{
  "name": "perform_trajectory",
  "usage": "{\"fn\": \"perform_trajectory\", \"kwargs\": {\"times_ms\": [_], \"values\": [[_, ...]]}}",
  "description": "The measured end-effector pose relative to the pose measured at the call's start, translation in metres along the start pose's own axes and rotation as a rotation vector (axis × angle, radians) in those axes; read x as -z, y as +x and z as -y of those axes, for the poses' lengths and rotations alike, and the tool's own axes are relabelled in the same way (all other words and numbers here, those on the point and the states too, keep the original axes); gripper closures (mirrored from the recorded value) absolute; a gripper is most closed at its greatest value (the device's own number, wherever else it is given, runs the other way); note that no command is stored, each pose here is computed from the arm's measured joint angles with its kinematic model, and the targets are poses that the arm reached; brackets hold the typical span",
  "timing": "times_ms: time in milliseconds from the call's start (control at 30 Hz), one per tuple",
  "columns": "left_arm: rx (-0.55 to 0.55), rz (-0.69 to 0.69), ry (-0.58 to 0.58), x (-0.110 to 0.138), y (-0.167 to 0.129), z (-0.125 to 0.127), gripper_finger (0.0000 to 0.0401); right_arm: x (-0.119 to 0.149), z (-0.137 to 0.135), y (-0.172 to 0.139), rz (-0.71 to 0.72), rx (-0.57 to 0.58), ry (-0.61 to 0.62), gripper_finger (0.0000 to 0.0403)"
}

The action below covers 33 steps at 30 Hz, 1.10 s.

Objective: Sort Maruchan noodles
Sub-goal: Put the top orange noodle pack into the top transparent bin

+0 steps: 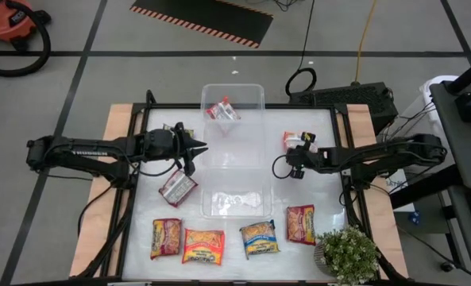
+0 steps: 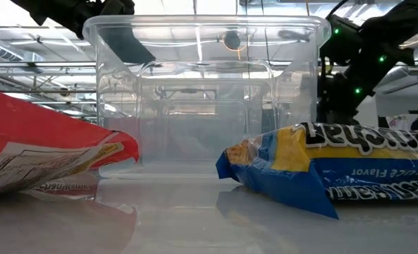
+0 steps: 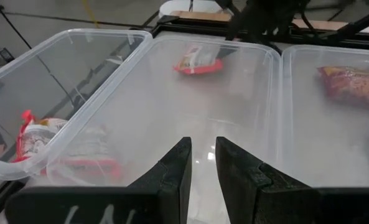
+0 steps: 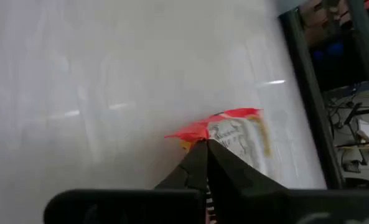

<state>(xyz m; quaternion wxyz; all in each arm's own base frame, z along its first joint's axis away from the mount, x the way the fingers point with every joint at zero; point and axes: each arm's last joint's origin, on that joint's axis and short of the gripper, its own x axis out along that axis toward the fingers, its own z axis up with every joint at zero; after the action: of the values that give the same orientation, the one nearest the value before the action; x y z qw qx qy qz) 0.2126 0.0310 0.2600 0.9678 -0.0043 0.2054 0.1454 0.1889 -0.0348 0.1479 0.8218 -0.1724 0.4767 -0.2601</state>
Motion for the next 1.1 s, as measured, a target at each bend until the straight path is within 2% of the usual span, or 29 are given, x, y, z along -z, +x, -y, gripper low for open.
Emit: {"fn": "perform_trajectory", "kwargs": {"times_ms": [400, 733, 900, 1000, 1100], "values": [[0.021, 0.066, 0.063, -0.006, 0.0, 0.002, 0.0323, -0.006, 0.028, -0.031, 0.167, 0.158, 0.203, 0.0403], [0.018, 0.116, 0.121, -0.011, -0.001, 0.002, 0.0322, -0.003, 0.042, -0.039, 0.208, 0.189, 0.298, 0.0403], [0.01, 0.202, 0.144, -0.018, 0.007, 0.004, 0.0322, -0.003, 0.046, -0.041, 0.214, 0.201, 0.326, 0.0403], [-0.006, 0.24, 0.151, -0.023, 0.016, 0.003, 0.0311, -0.002, 0.048, -0.042, 0.22, 0.203, 0.34, 0.0403], [-0.015, 0.222, 0.15, -0.025, 0.03, -0.001, 0.028, -0.002, 0.048, -0.043, 0.228, 0.201, 0.363, 0.0403]]}}
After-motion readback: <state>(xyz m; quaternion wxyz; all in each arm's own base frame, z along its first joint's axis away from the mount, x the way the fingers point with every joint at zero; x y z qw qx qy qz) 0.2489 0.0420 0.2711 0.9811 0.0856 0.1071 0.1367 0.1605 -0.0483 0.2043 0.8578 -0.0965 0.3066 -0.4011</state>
